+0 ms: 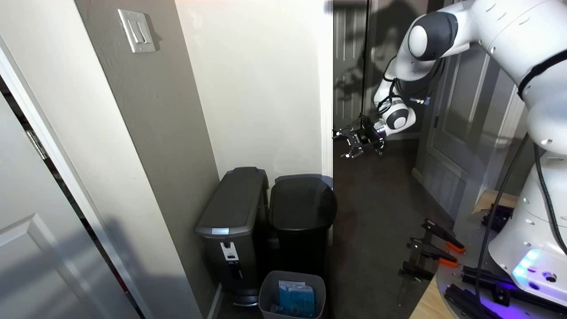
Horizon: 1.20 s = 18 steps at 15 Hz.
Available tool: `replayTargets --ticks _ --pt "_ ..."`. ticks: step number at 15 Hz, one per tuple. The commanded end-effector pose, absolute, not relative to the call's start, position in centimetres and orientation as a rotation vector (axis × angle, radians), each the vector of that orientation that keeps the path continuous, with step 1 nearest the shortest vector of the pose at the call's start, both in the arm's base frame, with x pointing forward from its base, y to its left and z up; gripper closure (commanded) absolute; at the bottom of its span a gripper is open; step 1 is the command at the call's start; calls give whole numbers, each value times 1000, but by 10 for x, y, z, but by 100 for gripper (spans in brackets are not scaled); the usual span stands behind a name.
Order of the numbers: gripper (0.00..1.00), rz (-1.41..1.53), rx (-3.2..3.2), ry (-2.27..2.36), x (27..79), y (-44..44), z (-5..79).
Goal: Open the lid of the black bin
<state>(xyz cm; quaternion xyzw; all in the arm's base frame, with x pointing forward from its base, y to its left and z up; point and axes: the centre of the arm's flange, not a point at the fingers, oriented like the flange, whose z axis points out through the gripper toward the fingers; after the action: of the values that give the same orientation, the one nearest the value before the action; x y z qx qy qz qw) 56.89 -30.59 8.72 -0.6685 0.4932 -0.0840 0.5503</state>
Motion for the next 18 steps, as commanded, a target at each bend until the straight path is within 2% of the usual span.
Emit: replayTargets --ticks 1,6,18 --pt "0 -192 -1540 1160 586 -311 44" --pt "0 -178 -1510 1182 597 -303 -11" --pt "0 -182 -1494 1294 600 -317 -80"
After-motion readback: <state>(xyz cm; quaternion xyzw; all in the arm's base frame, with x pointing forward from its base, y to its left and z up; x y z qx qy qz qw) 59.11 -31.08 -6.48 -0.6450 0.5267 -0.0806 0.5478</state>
